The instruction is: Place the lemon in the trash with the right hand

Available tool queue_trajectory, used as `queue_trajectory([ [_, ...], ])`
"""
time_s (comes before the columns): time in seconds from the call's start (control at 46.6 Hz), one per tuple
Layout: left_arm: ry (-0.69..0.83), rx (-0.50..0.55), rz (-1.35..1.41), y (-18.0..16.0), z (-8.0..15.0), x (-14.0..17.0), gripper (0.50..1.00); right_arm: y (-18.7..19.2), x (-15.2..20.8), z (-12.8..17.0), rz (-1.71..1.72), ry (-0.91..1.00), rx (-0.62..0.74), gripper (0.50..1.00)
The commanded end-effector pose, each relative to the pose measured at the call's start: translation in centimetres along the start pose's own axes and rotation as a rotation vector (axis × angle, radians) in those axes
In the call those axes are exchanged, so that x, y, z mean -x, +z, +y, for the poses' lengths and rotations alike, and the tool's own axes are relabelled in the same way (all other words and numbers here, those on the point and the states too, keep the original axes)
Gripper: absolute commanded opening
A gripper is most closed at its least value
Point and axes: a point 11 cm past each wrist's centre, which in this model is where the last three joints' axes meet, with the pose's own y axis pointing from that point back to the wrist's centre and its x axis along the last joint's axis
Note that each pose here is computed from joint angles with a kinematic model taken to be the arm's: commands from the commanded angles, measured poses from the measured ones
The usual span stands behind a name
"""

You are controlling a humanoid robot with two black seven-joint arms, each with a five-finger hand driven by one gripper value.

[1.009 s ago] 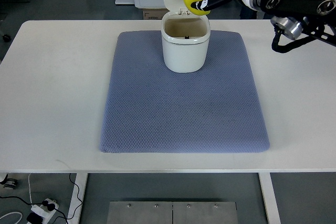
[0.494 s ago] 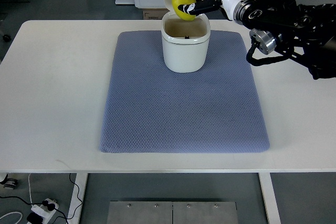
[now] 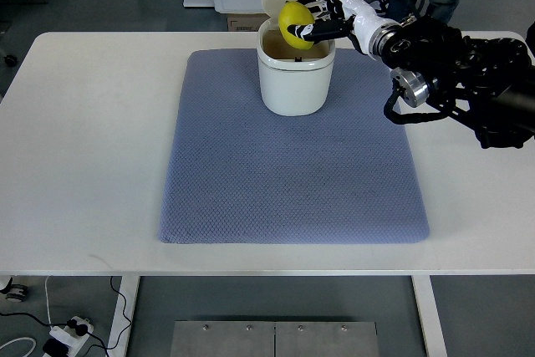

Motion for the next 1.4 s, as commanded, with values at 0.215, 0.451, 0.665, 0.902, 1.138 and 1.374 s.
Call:
queue_trajectory([
  [0.215, 0.0, 0.0, 0.0, 0.0, 0.0, 0.0, 1.0, 0.7, 0.1, 0.1, -0.004, -0.003, 0.013, 0.514],
  [0.451, 0.0, 0.0, 0.0, 0.0, 0.0, 0.0, 1.0, 0.5, 0.3, 0.1, -0.001, -0.008, 0.009, 0.663],
  [0.665, 0.0, 0.0, 0.0, 0.0, 0.0, 0.0, 1.0, 0.1, 0.3, 0.1, 0.004, -0.012, 0.004, 0.746],
  [0.902, -0.001, 0.0, 0.0, 0.0, 0.0, 0.0, 1.0, -0.1, 0.4, 0.1, 0.006, -0.015, 0.001, 0.893],
  [1.138, -0.001, 0.0, 0.0, 0.0, 0.0, 0.0, 1.0, -0.4, 0.2, 0.1, 0.009, -0.01, -0.004, 0.935],
  [1.374, 0.0, 0.0, 0.0, 0.0, 0.0, 0.0, 1.0, -1.2, -0.1, 0.1, 0.026, -0.006, -0.012, 0.671],
])
